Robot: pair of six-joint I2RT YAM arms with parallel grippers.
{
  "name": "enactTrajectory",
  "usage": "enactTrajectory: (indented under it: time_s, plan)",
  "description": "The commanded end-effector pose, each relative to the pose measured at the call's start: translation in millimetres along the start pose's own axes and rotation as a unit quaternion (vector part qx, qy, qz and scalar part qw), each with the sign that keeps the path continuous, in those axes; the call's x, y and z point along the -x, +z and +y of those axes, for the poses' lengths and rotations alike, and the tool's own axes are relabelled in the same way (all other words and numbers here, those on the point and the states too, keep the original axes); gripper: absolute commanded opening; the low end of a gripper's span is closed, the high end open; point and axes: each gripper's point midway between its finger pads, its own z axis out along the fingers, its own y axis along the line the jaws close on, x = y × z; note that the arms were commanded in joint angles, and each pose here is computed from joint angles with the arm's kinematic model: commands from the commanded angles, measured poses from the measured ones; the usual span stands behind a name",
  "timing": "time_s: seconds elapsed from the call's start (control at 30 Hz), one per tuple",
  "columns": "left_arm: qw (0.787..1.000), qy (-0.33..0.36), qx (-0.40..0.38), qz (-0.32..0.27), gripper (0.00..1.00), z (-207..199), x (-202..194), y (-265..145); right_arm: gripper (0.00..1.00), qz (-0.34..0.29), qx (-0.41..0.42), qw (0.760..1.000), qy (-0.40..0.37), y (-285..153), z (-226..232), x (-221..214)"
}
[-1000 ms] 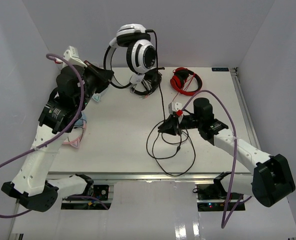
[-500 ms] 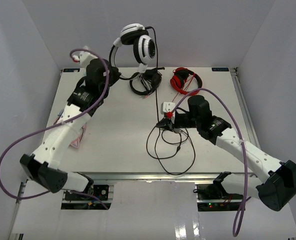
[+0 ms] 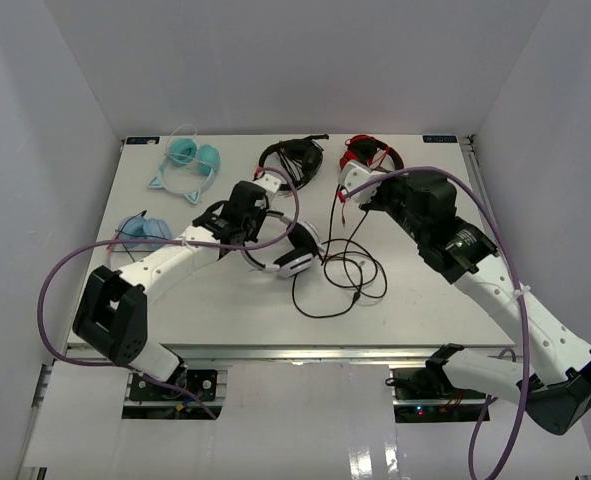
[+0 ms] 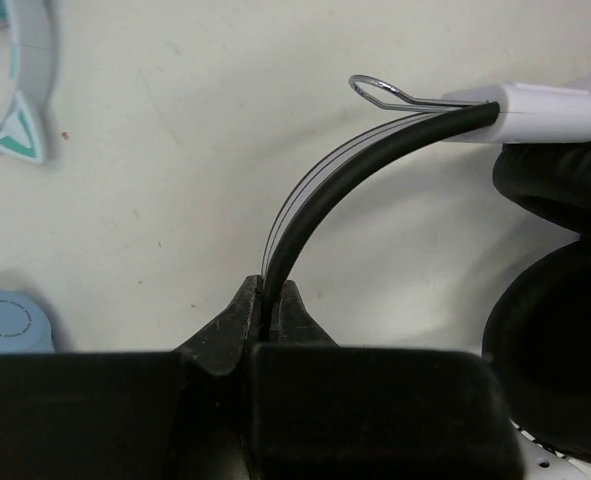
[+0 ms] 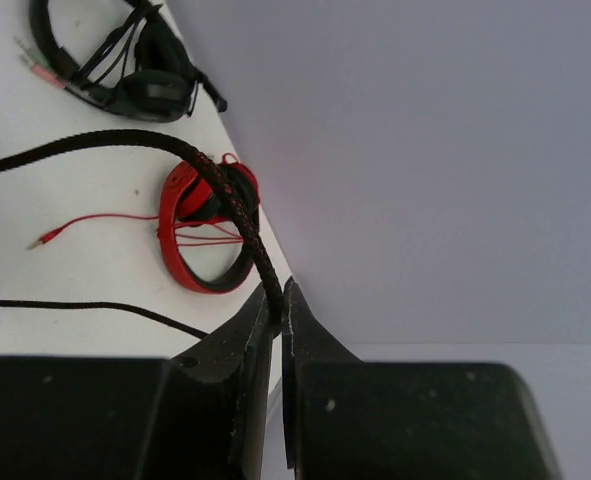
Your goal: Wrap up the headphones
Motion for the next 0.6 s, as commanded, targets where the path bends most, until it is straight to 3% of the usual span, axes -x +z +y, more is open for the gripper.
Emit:
enactTrajectory:
  time_s: [0.0,0.23,0.4,0.57]
  plan:
    - [0.967,0.049,-0.132,-0.212,0.0,-21,87,-78,0.08,-0.037,-0.016,0.999,0.031,5,-20,10]
    - [0.924,0.06,-0.24,-0.291,0.0,-48,86,-134,0.08,-0.084,0.079,0.981,0.158,34,24,-4]
    - [0.885,0.056,-0.328,-0.326,0.0,-71,88,-171,0.08,-0.066,0.123,0.962,0.236,52,46,-27]
    - [0.846,-0.01,-0.357,-0.395,0.0,-66,113,-219,0.08,-0.055,0.188,0.929,0.313,60,81,-47]
